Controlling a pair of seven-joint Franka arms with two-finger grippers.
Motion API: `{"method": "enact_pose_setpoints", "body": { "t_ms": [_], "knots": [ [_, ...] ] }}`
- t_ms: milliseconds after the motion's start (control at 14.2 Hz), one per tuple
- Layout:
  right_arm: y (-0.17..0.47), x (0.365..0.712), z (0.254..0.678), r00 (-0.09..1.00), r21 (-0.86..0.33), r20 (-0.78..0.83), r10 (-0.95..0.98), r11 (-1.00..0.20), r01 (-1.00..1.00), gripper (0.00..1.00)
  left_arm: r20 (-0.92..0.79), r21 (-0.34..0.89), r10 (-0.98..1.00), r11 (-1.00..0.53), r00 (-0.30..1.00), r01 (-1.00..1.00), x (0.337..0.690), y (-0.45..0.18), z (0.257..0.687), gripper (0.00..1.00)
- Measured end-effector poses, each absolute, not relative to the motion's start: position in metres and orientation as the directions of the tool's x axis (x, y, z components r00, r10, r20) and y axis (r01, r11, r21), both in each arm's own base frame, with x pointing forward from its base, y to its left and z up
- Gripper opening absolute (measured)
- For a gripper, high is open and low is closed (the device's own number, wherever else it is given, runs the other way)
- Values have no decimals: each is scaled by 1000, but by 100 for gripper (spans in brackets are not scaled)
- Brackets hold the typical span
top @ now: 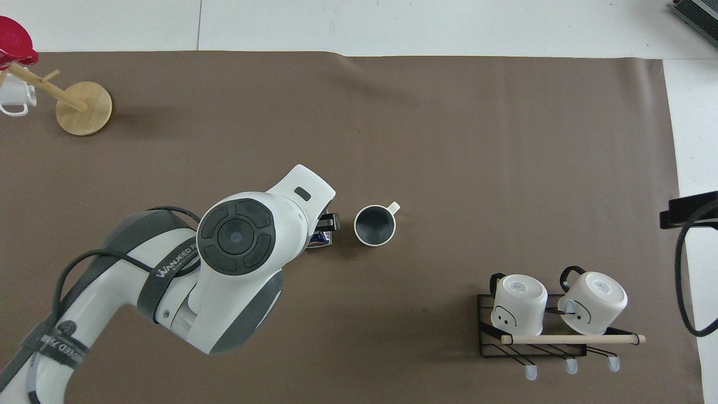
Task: Place cup and milk on table
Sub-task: 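Lower the carton beside the cup and open the left gripper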
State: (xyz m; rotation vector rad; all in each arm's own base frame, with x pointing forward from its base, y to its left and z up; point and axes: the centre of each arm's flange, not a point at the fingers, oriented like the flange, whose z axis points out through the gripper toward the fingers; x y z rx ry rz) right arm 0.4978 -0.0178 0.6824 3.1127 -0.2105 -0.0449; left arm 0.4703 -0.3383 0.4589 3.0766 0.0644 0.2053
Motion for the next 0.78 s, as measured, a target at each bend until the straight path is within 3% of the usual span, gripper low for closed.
{"method": "enact_pose_setpoints", "body": {
  "t_ms": [423, 776],
  "knots": [
    [-18, 498, 682, 990, 23, -28, -135, -991, -134, 100, 143, 79, 77, -995, 987, 66, 469, -347, 470, 100],
    [-18, 498, 682, 991, 23, -28, -135, -991, -134, 100, 117, 51, 99, -994, 988, 94, 476, -342, 511, 100]
  ]
}}
